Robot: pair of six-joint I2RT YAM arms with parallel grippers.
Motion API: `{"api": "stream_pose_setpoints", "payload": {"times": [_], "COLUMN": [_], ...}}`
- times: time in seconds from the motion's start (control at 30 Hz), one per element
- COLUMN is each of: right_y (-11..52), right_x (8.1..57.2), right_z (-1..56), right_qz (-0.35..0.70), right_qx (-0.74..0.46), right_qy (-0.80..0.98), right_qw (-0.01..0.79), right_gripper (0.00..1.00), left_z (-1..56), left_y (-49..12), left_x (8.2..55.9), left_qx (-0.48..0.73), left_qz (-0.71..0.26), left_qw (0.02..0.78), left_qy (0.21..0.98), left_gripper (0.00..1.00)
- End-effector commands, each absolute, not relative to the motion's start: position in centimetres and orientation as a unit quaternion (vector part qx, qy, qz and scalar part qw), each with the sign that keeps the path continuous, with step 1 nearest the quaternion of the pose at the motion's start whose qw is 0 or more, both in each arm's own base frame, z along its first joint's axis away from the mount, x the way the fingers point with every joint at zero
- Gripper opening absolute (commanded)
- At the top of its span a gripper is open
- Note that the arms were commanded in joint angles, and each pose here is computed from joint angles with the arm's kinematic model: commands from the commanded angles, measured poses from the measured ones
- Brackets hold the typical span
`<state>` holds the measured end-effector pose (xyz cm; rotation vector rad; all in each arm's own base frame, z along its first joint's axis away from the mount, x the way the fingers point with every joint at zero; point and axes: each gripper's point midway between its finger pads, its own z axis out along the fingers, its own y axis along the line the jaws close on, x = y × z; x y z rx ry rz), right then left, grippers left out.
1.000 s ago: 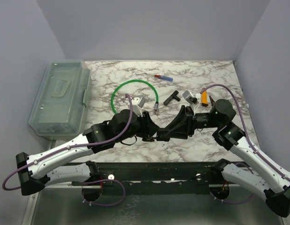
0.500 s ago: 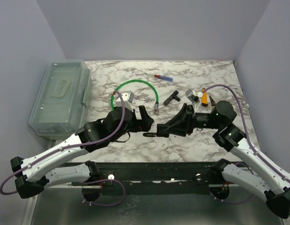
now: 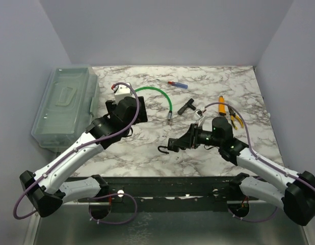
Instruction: Unlock with the key
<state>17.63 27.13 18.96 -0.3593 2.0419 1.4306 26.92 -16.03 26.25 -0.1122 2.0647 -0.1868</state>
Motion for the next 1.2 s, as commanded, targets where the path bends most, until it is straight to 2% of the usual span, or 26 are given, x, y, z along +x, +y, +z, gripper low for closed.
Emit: {"api": "stream_pose_setpoints", "payload": {"times": [0.0, 0.13, 0.5, 0.87, 0.9, 1.07, 1.17], "right_y": [28.4, 29.6, 32.4, 34.2, 34.1, 33.6, 33.2], "right_x": [19.9, 20.8, 25.1, 28.4, 28.4, 28.3, 28.2], "right_z": [18.5, 16.2, 10.8, 8.6, 8.3, 7.0, 6.4], "right_qz": [0.561, 0.57, 0.545, 0.532, 0.528, 0.513, 0.502], "right_qx": [-0.068, -0.046, -0.014, -0.017, -0.017, -0.013, -0.01], "right_qy": [0.771, 0.78, 0.81, 0.815, 0.817, 0.828, 0.833], "right_qw": [0.293, 0.255, 0.216, 0.23, 0.23, 0.227, 0.23], "right_gripper": [0.0, 0.0, 0.0, 0.01, 0.05, 0.37, 0.47], "left_z": [24.9, 23.6, 22.1, 21.8, 21.8, 21.8, 21.8], "left_y": [-14.0, -13.2, -12.2, -12.3, -12.3, -11.9, -11.7], "left_x": [29.0, 30.0, 29.9, 30.2, 30.2, 30.3, 30.3], "left_qx": [-0.039, -0.038, -0.052, -0.053, -0.054, -0.059, -0.061], "left_qz": [-0.006, 0.012, -0.012, -0.017, -0.018, -0.018, -0.017], "left_qw": [0.521, 0.521, 0.517, 0.512, 0.512, 0.512, 0.512], "left_qy": [0.853, 0.852, 0.854, 0.857, 0.857, 0.857, 0.856], "left_gripper": [0.99, 0.98, 0.96, 0.94, 0.94, 0.94, 0.94]}}
